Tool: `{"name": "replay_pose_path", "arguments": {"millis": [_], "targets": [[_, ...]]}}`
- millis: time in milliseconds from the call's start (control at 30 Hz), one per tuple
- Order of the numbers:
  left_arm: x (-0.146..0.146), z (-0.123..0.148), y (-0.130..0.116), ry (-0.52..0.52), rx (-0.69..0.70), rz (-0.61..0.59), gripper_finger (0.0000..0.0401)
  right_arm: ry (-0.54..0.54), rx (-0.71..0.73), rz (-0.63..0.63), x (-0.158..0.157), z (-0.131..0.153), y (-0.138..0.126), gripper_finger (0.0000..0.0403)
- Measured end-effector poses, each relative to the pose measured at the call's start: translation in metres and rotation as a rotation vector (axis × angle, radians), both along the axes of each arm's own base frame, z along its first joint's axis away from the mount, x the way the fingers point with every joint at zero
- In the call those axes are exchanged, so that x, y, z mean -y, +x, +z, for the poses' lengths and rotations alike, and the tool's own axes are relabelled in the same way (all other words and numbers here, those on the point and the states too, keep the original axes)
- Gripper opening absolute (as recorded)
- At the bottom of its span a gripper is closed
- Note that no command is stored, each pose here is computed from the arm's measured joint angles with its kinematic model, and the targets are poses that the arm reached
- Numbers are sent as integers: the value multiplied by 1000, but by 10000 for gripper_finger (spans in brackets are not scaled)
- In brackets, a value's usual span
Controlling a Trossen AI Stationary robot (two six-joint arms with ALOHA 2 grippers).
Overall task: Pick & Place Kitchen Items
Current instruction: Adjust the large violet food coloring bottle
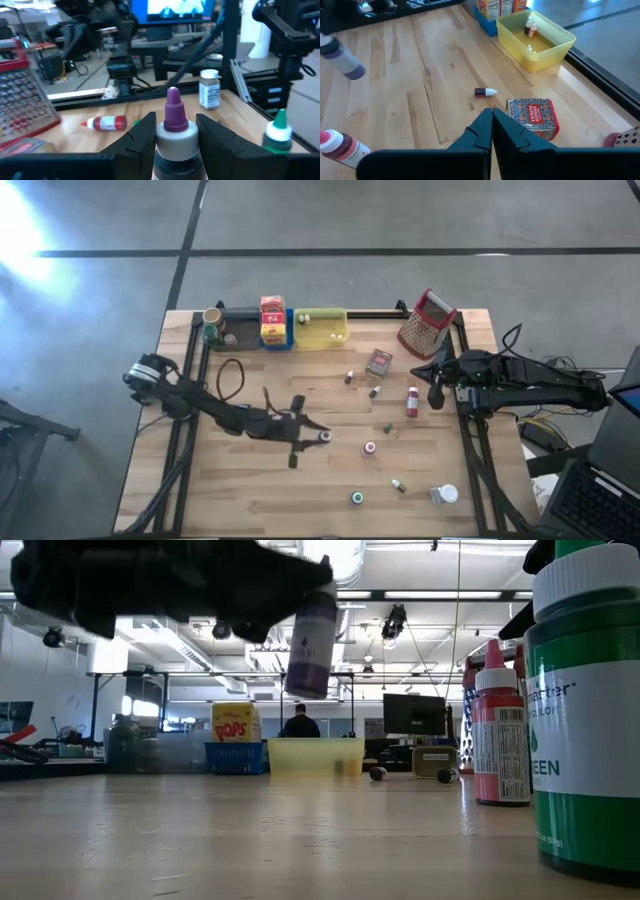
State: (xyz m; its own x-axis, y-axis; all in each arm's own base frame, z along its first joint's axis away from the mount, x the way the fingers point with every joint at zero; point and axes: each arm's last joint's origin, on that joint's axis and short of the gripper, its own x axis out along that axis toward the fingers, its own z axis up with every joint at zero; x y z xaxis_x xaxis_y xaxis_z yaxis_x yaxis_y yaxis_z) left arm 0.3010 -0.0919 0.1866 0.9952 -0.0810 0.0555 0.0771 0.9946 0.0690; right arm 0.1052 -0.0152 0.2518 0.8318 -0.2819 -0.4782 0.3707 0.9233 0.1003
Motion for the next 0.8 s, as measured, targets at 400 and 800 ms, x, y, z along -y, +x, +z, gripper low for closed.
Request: {"name": "replay_pose_path", "arguments": {"millis": [400, 800], "targets": [[-31, -26, 3, 10, -29, -4, 128, 0, 1, 1, 0, 0, 0, 8], [-36, -68, 12, -57, 51, -26, 129, 0, 2, 0, 0, 0, 0, 8]]}}
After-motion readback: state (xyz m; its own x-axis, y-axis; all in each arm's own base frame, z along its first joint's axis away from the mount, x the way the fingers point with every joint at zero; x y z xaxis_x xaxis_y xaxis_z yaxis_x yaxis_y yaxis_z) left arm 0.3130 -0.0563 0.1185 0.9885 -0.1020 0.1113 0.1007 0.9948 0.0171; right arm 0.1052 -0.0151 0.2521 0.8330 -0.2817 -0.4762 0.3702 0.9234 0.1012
